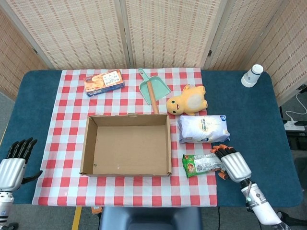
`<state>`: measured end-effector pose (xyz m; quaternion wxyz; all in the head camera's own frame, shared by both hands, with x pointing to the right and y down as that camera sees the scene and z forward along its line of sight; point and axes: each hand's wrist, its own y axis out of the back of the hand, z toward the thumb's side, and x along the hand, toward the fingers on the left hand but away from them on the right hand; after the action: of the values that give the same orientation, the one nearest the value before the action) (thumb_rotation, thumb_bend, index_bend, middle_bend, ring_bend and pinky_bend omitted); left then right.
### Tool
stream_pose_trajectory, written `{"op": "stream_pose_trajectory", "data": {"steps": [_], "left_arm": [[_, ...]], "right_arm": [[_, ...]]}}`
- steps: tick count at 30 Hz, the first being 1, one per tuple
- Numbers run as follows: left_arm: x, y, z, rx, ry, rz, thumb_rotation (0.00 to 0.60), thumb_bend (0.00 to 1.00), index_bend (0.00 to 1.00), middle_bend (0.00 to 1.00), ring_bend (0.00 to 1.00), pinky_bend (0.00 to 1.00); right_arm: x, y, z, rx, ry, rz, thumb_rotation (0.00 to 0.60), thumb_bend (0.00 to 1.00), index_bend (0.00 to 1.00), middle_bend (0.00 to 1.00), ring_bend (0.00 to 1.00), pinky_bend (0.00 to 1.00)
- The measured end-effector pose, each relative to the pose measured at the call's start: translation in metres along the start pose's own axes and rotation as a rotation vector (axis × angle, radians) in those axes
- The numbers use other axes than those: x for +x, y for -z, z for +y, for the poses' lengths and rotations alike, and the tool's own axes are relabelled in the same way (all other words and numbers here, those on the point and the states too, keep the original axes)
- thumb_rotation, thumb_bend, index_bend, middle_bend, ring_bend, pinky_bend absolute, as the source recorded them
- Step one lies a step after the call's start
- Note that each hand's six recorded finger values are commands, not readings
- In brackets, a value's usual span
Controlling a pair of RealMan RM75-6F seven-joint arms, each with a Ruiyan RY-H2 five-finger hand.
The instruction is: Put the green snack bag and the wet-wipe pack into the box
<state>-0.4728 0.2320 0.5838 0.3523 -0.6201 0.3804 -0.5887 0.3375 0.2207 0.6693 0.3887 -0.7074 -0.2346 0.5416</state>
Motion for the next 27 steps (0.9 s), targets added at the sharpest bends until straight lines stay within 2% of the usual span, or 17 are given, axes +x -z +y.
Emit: {"op": "stream_pose_trajectory", "data": {"steps": [12,19,27], "left_arm": [[0.004,0.007,-0.001,-0.009,0.006,0.023,0.600,0.17,0.00,0.00,0.00,0.03],[0.004,0.007,-0.002,-0.009,0.010,0.021,0.600,0.17,0.00,0.00,0.00,0.03],[0.004,0.008,-0.002,-0.014,0.010,0.021,0.600,0.17,0.00,0.00,0.00,0.03]], "right_arm": [[-0.018,-0.007,-0.014,-0.009,-0.034,0.016,0.600,0.00,0.28,0.21,0.17,0.29],[-0.022,-0.008,-0.017,-0.012,-0.041,0.009,0.600,0.00,0.32,0.24,0.21,0.35],[-0.025,-0.009,-0.021,-0.015,-0.042,0.001,0.600,0.09,0.40,0.32,0.31,0.45]]}}
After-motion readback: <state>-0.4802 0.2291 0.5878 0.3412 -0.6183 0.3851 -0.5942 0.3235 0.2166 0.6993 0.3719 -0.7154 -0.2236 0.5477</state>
